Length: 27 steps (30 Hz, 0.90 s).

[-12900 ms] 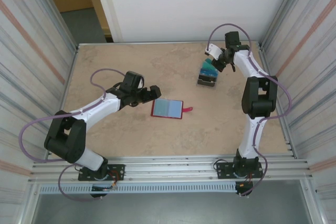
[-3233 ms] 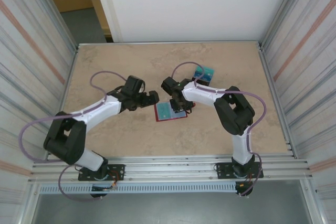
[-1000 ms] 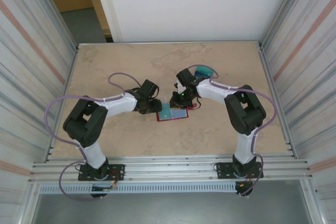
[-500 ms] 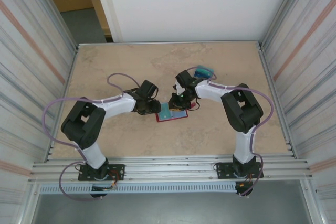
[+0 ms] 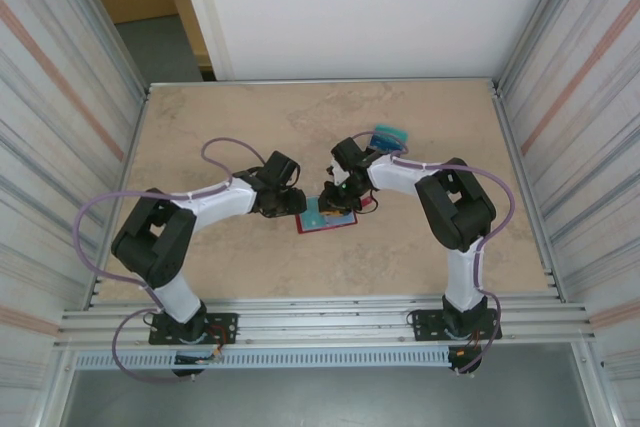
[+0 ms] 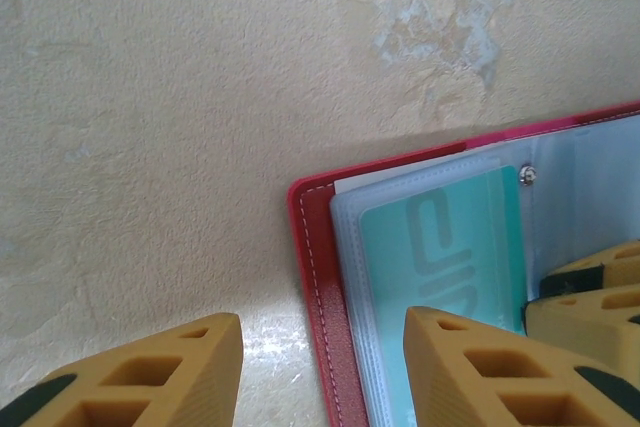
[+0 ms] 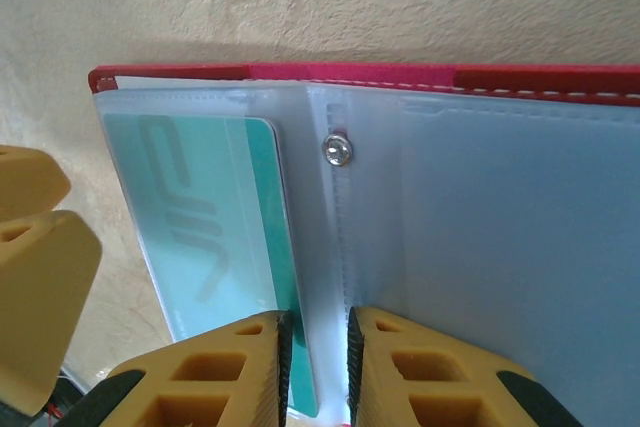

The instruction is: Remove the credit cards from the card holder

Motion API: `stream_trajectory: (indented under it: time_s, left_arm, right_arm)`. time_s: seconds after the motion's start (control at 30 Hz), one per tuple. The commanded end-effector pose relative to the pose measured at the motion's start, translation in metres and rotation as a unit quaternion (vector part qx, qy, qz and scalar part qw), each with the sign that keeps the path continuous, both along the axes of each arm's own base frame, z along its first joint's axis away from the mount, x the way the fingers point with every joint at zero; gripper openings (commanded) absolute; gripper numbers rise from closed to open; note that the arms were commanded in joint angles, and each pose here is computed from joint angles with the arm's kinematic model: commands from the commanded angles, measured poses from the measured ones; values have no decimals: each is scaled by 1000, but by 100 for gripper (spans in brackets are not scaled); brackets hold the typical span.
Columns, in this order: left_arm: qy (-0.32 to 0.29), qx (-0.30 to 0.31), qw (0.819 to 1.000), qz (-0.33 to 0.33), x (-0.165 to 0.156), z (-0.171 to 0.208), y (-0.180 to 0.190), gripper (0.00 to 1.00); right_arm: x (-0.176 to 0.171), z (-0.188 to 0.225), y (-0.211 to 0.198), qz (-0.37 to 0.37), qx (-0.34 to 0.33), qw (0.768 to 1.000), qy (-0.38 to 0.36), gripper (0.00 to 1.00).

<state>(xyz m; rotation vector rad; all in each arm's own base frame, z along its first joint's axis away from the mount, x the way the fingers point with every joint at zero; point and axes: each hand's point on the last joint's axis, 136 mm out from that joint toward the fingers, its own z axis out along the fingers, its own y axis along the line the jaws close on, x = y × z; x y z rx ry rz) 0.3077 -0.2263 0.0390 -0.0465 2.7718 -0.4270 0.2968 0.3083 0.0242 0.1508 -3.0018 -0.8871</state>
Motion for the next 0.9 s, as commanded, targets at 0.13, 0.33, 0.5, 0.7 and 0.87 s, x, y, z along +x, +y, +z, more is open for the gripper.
stream_trajectory:
  time_s: [0.13, 0.33, 0.5, 0.7, 0.87]
  left_arm:
    - [26, 23, 999, 2, -10, -15, 9, 42]
    - [26, 30, 999, 5, -12, -17, 13, 41]
    - [30, 33, 999, 5, -12, -21, 13, 41]
    - [32, 37, 999, 5, -12, -23, 14, 41]
    - [35, 36, 999, 4, -11, -25, 13, 41]
  right_arm:
    - [0, -2, 7, 4, 6, 1000, 9, 24]
    - [3, 12, 11, 4, 19, 1000, -3, 24]
    - [4, 10, 10, -1, 17, 1000, -3, 24]
    - [4, 7, 15, -2, 30, 1000, 4, 24]
    - [4, 1, 17, -2, 35, 999, 12, 24]
